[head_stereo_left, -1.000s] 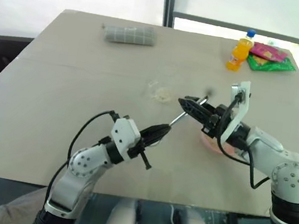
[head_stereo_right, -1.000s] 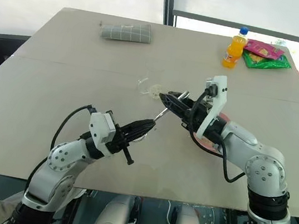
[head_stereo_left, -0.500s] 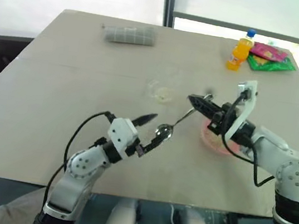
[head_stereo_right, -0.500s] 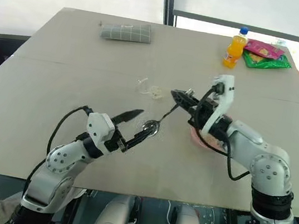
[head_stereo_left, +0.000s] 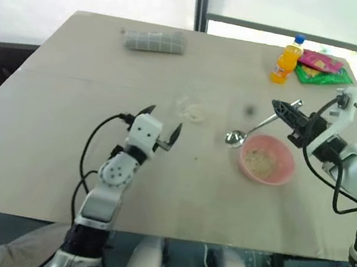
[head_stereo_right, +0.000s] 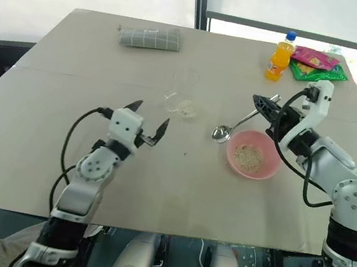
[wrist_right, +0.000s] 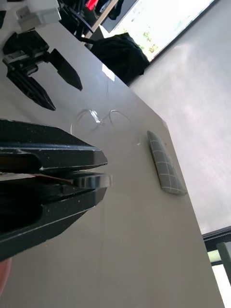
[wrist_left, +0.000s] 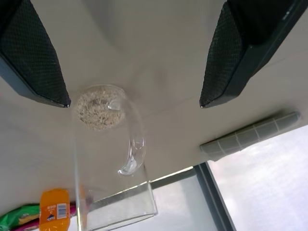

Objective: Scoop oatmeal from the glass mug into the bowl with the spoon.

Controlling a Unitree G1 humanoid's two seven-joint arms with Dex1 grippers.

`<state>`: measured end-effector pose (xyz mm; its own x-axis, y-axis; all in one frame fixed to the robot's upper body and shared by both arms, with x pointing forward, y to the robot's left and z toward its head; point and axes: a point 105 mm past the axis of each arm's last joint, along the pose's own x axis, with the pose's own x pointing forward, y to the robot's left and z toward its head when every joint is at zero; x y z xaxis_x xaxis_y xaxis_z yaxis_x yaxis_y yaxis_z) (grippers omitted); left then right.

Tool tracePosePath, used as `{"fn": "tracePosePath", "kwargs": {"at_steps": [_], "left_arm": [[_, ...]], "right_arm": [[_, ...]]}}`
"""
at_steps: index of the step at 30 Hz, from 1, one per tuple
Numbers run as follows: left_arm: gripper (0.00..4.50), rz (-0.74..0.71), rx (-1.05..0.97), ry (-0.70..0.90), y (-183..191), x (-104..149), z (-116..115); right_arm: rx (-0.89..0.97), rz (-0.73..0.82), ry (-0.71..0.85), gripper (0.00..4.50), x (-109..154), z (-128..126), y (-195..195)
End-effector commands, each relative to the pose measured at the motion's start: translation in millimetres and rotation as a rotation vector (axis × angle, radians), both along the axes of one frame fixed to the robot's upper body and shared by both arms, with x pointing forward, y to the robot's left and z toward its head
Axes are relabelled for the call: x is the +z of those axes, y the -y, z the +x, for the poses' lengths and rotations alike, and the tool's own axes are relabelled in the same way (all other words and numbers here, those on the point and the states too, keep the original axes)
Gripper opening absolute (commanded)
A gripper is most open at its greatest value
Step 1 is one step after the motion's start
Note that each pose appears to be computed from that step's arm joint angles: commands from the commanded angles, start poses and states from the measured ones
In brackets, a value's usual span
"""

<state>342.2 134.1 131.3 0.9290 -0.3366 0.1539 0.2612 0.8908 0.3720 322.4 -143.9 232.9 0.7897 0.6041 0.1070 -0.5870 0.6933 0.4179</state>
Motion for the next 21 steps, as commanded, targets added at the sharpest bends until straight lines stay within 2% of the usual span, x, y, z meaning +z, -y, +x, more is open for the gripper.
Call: {"fn": "tracePosePath", "kwargs": {"at_steps": [1, 11, 21], "left_arm": [[4.47, 0.016, 0.001, 0.040, 2, 6, 10], [4.47, -0.016, 0.032, 0.089, 3, 23, 47], [4.47, -0.029, 0.066, 0.144, -3, 41, 64]], "right_arm": [[-0.039, 0.021, 0.085, 0.00, 22, 0, 10], [-0.067, 0.014, 0.100, 0.00, 25, 2, 12], [-0.081, 0.020, 0.102, 0.00, 23, 2, 12]]}}
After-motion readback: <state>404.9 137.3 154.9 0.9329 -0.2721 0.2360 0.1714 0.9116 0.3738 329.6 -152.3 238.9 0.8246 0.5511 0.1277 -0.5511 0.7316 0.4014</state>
